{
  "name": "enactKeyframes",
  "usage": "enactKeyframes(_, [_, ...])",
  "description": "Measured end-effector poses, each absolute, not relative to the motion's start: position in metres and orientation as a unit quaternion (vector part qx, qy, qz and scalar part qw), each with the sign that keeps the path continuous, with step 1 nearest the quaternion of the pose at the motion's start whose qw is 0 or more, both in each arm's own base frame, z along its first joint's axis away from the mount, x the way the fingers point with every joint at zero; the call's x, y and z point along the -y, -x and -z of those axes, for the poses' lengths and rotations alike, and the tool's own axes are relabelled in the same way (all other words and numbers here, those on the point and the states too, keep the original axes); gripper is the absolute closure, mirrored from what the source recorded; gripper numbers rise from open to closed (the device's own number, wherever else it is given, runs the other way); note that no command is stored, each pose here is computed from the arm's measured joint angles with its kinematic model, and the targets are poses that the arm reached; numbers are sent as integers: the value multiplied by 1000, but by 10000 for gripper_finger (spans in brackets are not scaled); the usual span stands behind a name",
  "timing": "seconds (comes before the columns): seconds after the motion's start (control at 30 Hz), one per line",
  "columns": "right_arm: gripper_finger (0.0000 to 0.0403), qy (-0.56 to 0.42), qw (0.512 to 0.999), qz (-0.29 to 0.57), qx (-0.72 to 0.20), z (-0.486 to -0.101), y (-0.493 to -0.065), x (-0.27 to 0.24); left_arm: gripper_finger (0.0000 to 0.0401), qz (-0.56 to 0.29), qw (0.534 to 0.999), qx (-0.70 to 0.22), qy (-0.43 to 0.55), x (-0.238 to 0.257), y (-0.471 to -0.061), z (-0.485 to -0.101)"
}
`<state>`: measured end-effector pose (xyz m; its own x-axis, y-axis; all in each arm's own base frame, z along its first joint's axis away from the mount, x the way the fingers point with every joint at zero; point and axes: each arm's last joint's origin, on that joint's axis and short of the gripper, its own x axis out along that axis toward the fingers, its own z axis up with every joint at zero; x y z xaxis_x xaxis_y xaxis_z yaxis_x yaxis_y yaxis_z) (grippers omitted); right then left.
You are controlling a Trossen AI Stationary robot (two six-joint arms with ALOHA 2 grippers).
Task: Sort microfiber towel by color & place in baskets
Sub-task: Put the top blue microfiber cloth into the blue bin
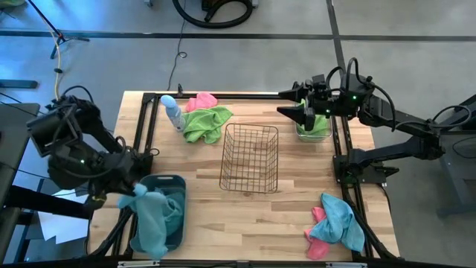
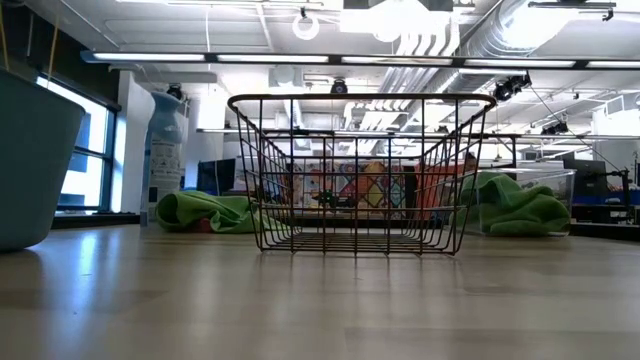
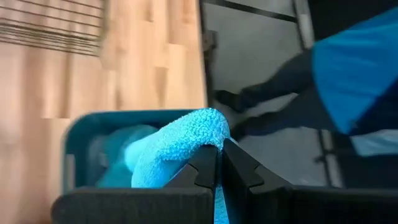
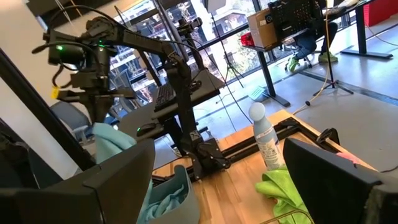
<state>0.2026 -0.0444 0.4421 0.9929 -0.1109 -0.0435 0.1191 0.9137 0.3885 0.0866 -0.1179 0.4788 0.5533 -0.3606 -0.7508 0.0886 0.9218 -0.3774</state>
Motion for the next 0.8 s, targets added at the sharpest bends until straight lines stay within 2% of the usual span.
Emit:
enactKeyframes(0.27, [50, -201, 977, 62, -26, -439, -203, 44, 401, 72, 888, -447, 79, 107, -85, -445])
enactKeyframes(0.47, [50, -203, 977, 62, -26, -439, -203, 44, 401, 38, 862, -498, 83, 112, -86, -412])
enactKeyframes(0.57, [50, -202, 977, 62, -26, -439, -203, 44, 401, 48, 846, -521, 105, 125, -90, -394])
enactKeyframes(0.8, [50, -201, 977, 63, -26, -439, -203, 44, 401, 102, 858, -479, 157, 161, -108, -354])
